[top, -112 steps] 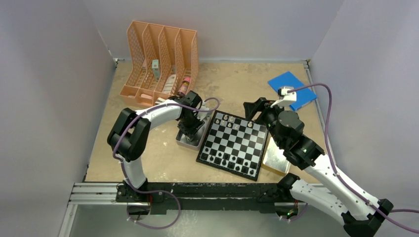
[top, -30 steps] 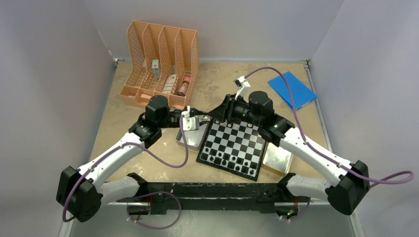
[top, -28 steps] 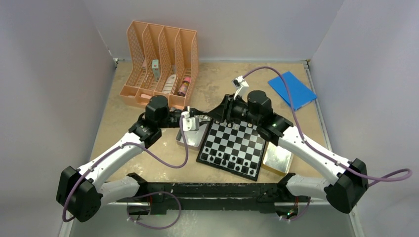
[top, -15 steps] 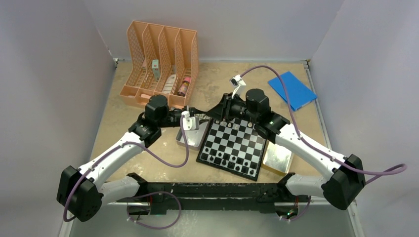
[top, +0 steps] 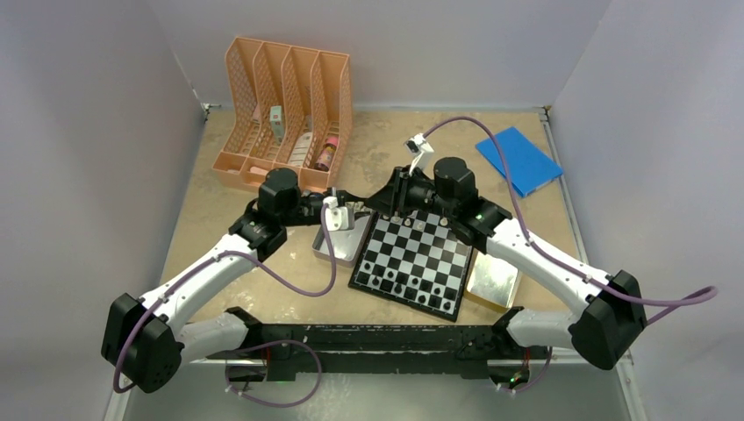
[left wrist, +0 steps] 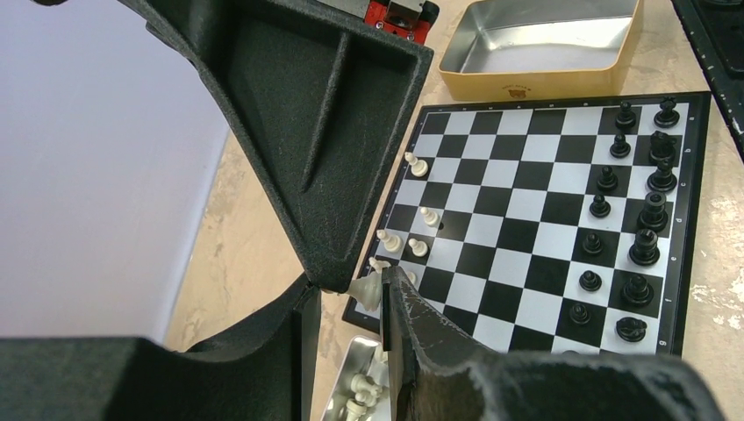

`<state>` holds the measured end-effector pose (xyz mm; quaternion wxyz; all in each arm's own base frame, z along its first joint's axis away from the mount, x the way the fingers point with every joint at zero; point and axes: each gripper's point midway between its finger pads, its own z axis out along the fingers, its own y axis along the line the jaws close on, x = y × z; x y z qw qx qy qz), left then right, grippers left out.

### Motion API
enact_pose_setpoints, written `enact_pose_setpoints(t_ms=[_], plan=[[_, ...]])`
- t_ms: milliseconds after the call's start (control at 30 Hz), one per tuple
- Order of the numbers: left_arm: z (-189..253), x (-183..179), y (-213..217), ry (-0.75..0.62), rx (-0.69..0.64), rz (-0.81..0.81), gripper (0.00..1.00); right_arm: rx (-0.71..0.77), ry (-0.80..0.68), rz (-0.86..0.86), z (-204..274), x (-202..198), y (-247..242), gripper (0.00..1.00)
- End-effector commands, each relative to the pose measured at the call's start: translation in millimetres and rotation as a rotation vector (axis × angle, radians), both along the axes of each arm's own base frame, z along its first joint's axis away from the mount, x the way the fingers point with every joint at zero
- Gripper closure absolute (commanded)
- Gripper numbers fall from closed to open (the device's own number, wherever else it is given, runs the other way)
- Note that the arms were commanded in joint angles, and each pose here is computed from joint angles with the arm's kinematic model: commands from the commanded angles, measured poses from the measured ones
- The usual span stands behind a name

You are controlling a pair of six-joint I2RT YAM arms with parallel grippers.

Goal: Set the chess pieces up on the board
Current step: Place the chess piece on the chessboard.

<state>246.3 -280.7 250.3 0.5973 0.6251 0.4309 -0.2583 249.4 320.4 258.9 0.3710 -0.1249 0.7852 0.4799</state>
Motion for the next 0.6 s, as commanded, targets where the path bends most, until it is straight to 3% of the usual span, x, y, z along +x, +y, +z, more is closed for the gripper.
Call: enact_pose_setpoints(t_ms=[0,233,567], plan=[[14.0,-6.4,-5.7,-0.071,-0.036,-0.055,0.91,0.03,-0.058,0.033,14.1,4.1,8.9,0.67],[12.4,-4.0,-4.5,-0.075,-0.031,-0.039,0.92,0.016,-0.065,0.029,11.5,5.1,7.5,0.7],[13.5,-0.5,-3.0,-0.086,-0.029,-0.019,0.93,-0.005,-0.055,0.034,1.0,-0.5,3.0,0.65]])
